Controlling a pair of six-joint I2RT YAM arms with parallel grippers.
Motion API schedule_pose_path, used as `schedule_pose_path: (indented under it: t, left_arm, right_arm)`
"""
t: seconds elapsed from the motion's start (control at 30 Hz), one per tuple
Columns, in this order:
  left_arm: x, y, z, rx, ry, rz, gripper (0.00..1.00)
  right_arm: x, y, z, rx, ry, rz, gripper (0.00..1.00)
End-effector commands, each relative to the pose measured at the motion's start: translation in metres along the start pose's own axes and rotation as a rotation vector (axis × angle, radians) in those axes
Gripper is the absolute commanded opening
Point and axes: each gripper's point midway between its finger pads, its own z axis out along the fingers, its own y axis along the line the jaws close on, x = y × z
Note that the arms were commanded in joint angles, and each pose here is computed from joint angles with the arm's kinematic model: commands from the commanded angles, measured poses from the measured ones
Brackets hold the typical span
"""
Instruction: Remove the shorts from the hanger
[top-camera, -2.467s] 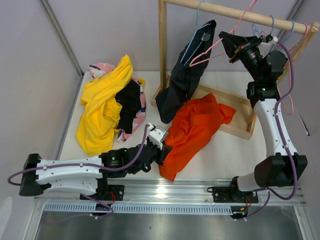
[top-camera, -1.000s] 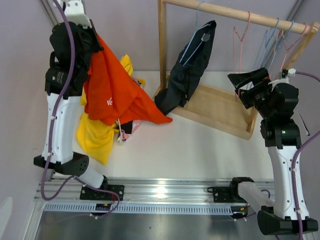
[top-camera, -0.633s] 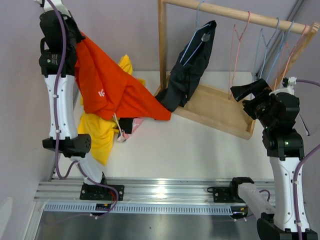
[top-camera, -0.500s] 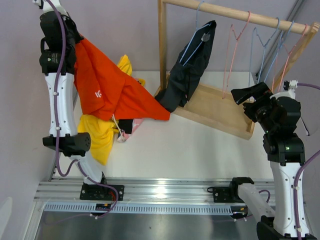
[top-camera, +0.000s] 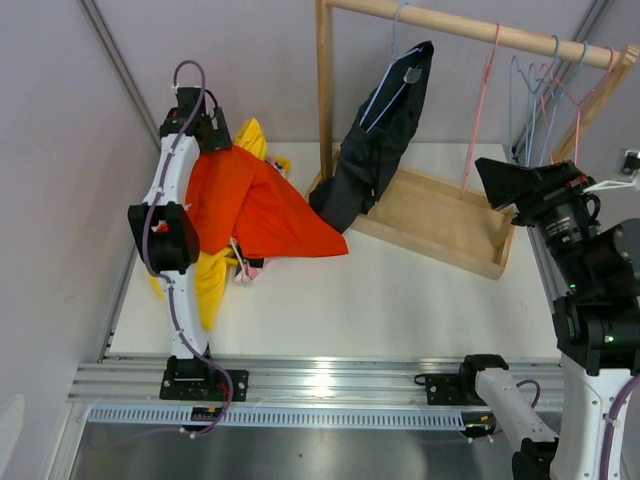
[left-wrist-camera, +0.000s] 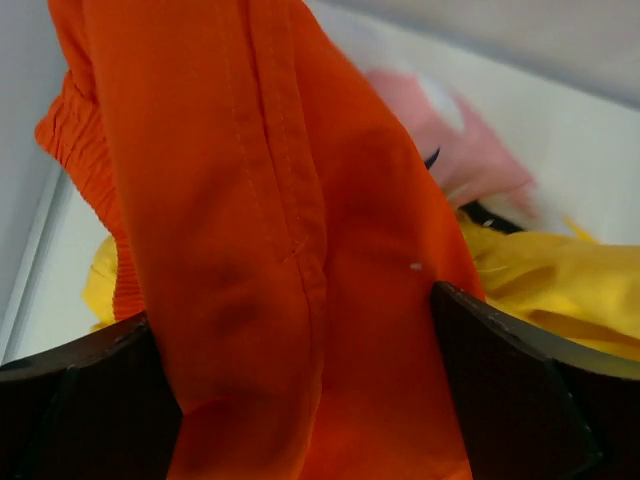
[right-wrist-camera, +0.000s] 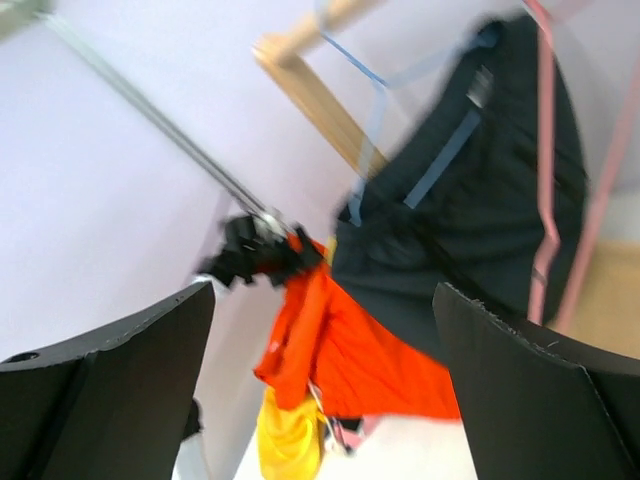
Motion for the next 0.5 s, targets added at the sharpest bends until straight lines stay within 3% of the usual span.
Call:
schedule_pose_path:
  t: [0.0, 0.1, 0.27, 0.37, 0.43, 0.47]
  left_arm:
    - [-0.034, 0.002, -0.035, -0.012, -0.079, -0.057, 0.99]
    - [-0.054, 0.008, -0.073, -0.041, -0.157, -0.058, 0.99]
    - [-0.094, -0.02, -0.182, 0.033, -0.34, -0.033, 0.99]
    - [-0.094, -0.023, -0.233, 0.067, -0.39, -0.044, 0.99]
    - [-0.071, -0.033, -0.243, 0.096, -0.361, -0.009, 0.99]
    - [-0.075, -0.03, -0.278, 0.133, -0.419, -0.015, 0.99]
  right_arm:
    - [-0.023, 0.04, -0.001, -0.147, -0.037, -0.061, 0.99]
    - [-0.033, 0.049, 0.007, -0.174, -0.053, -0.055, 0.99]
    - [-0.041, 0.053, 0.04, -0.209, -0.044, -0.038, 0.97]
    - [-0.041, 0.05, 0.072, -0.189, -0.028, -0.056, 0.96]
    - [-0.038, 0.054, 0.098, -0.175, -0.007, -0.084, 0.96]
    - [-0.036, 0.056, 0.106, -0.171, 0.002, -0.097, 0.96]
